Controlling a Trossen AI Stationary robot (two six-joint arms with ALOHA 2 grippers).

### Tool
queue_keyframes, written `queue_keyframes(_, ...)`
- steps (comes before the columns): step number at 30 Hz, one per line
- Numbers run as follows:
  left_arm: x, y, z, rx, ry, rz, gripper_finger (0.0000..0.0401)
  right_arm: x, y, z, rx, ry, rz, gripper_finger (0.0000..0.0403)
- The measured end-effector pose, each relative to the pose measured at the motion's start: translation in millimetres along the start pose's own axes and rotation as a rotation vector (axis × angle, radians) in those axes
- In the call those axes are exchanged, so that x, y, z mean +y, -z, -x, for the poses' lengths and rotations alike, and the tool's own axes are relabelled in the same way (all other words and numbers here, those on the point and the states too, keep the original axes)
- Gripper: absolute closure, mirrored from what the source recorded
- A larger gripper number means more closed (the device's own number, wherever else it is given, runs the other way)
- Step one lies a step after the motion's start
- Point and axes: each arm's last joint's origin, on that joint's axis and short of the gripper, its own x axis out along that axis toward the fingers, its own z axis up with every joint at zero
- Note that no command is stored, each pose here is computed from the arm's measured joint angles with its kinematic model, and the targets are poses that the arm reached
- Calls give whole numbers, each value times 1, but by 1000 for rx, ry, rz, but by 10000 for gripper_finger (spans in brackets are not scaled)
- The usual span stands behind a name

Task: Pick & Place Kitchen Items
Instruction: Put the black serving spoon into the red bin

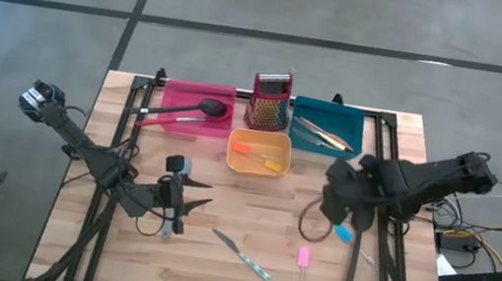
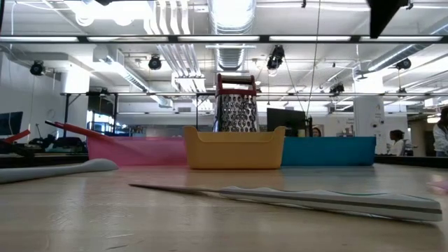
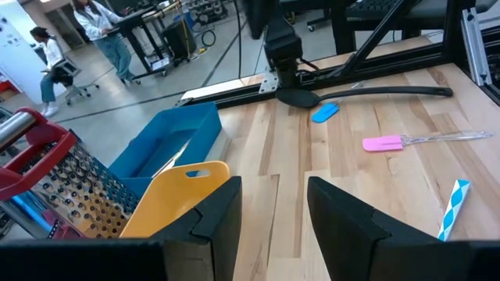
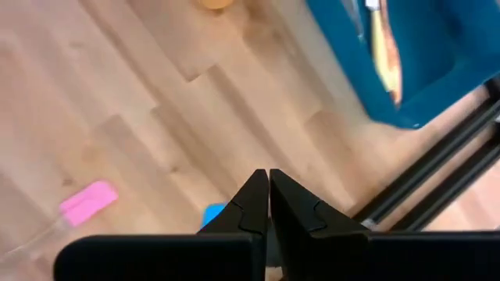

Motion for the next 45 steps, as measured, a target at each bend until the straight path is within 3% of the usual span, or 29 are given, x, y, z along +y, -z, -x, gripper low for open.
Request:
queue_keyframes(11,0,0,0,0,0,-31,250,37,54,7,102,-65,-77,394)
queue_keyframes(19,0,0,0,0,0,-72,250,49,93,-8,266,-18,-196,389)
queue_keyframes(30,0,-2,0,-8,-2,-164,250,62,117,-31,281,-44,-367,276)
queue_keyframes(36,1,-2,0,-9,-4,-185,250,62,127,-56,319,-3,-435,215)
queue_keyframes(45,1,-3,0,-10,-5,-183,250,65,144,-104,377,-55,-455,169)
